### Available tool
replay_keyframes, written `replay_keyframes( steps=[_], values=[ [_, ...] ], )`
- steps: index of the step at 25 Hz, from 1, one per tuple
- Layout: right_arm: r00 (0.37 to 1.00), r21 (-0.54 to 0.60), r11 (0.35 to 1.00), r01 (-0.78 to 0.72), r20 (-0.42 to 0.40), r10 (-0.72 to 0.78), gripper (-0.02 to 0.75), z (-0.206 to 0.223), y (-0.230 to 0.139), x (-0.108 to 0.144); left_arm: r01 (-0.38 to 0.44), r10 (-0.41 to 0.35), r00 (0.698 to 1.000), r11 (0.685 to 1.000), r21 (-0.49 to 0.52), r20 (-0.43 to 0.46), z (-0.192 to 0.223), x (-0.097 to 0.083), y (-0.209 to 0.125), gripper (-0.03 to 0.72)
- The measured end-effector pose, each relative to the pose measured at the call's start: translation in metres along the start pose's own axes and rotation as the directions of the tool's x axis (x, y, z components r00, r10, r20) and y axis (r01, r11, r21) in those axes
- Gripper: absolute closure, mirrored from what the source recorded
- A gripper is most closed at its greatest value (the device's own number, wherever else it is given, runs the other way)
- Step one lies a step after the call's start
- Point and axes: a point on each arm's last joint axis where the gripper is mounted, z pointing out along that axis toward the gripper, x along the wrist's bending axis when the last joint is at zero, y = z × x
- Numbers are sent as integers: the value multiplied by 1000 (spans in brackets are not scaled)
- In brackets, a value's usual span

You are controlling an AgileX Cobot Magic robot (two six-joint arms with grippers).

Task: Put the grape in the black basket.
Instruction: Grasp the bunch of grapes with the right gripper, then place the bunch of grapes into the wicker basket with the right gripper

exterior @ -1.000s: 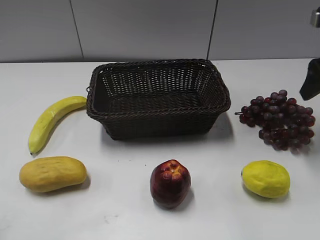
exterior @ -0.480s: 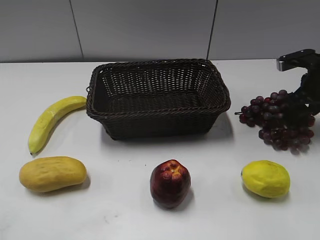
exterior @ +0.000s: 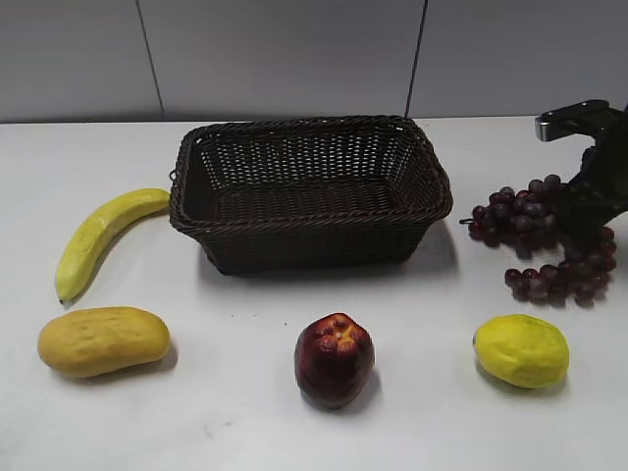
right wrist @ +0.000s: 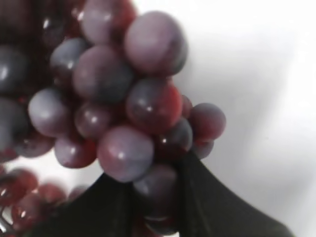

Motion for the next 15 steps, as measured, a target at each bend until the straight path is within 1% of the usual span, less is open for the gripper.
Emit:
replay_keyframes(
  steps=[2,4,5,8,12,15],
  values=[
    [1000,-6,1000,-21,1,21,587,-5,3,0,0,0,1000,1000,0,0,0,0,0,472],
    [1000,-36,999,-22,11,22,589,-19,9,0,0,0,1000,1000,0,0,0,0,0,472],
    [1000,-63,998,-10,25,12,589,-31,14,1,0,0,1000,1000,0,0,0,0,0,472],
    [995,-159,986,58,91,-44,622,-81,35,6,0,0,1000,1000,0,0,0,0,0,472],
    [981,-316,935,162,154,-118,629,-154,66,28,0,0,1000,1000,0,0,0,0,0,472],
    [956,-428,858,284,196,-219,631,-196,88,57,0,0,1000,1000,0,0,0,0,0,472]
  ],
)
